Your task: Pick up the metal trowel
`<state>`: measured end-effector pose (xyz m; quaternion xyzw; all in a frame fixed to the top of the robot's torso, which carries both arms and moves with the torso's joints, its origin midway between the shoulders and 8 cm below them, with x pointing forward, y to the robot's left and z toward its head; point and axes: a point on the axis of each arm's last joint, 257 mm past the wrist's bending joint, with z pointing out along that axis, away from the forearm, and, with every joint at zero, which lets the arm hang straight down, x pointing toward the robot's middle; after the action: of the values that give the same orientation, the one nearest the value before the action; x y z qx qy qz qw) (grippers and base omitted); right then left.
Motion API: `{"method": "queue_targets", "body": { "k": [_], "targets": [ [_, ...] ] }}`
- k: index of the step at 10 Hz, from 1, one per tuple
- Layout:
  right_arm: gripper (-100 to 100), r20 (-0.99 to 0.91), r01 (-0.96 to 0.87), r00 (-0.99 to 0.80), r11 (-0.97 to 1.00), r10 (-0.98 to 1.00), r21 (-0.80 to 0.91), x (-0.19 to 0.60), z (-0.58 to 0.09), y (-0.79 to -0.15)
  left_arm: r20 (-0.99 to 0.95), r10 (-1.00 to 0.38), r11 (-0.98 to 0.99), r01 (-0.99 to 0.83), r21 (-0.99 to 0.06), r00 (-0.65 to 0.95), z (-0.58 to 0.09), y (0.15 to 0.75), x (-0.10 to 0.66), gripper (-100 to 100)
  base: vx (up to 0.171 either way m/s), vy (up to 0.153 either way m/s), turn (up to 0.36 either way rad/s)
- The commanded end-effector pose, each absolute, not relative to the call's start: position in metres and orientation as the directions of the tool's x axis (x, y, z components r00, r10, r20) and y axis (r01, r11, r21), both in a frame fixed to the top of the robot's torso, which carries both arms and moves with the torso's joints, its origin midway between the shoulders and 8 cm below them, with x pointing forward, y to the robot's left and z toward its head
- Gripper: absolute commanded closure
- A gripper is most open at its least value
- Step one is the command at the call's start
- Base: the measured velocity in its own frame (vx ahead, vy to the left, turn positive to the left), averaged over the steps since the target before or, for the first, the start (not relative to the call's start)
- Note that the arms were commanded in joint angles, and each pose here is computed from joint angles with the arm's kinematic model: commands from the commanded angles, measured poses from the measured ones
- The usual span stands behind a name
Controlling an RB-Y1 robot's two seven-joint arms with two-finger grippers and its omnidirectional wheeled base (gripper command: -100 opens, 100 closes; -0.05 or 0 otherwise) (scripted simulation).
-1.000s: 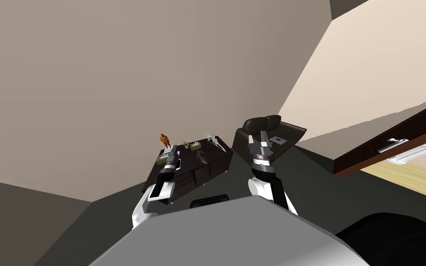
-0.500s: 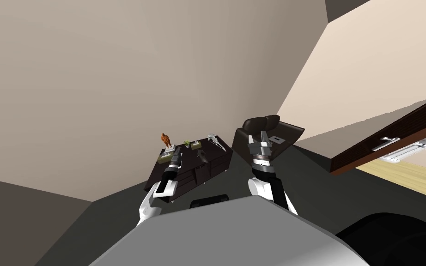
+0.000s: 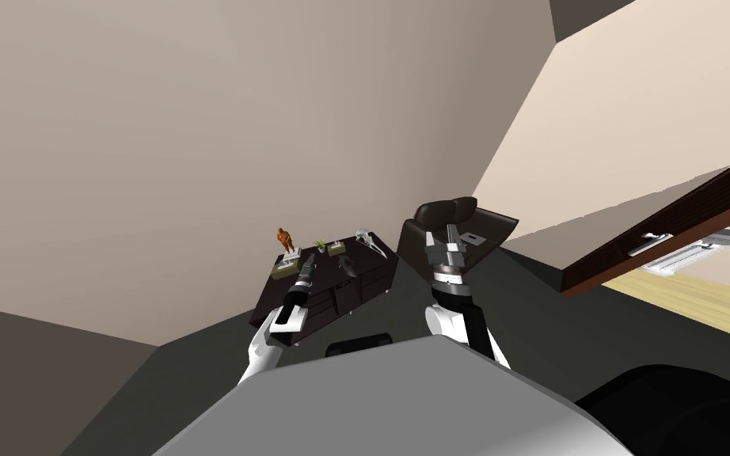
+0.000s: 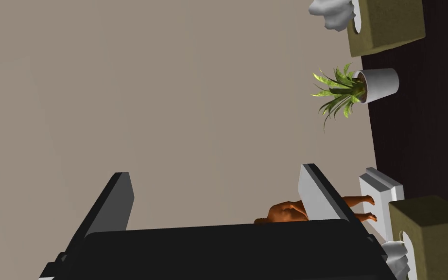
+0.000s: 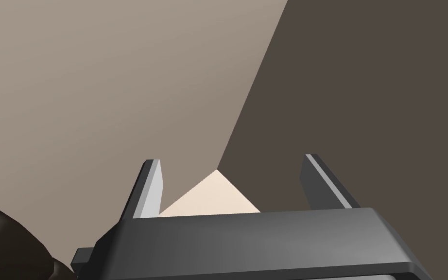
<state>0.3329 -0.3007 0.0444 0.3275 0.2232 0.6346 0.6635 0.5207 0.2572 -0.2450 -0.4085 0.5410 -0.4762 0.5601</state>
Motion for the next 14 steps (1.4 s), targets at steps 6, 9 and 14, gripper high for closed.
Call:
{"method": "queue_targets", "body": {
  "k": [6, 9, 14],
  "targets": [
    [0, 0.119, -0.696, 0.095, -0.020, 0.988, 0.718, 0.333, 0.044, -0.301, -0.278, -0.955, 0.281, -0.014, -0.960, -0.102, -0.300, 0.240, 0.536, -100, -0.013, 0.010, -0.022],
    [0, 0.119, -0.696, 0.095, -0.020, 0.988, 0.718, 0.333, 0.044, -0.301, -0.297, -0.947, 0.305, -0.052, -0.951, -0.123, -0.320, 0.238, 0.538, -100, -0.003, 0.003, -0.026],
    [0, 0.119, -0.696, 0.095, -0.020, 0.988, 0.718, 0.333, 0.044, -0.301, -0.355, -0.917, 0.379, -0.115, -0.918, -0.184, -0.357, 0.228, 0.543, -100, 0.011, -0.004, -0.034]
  ]
}}
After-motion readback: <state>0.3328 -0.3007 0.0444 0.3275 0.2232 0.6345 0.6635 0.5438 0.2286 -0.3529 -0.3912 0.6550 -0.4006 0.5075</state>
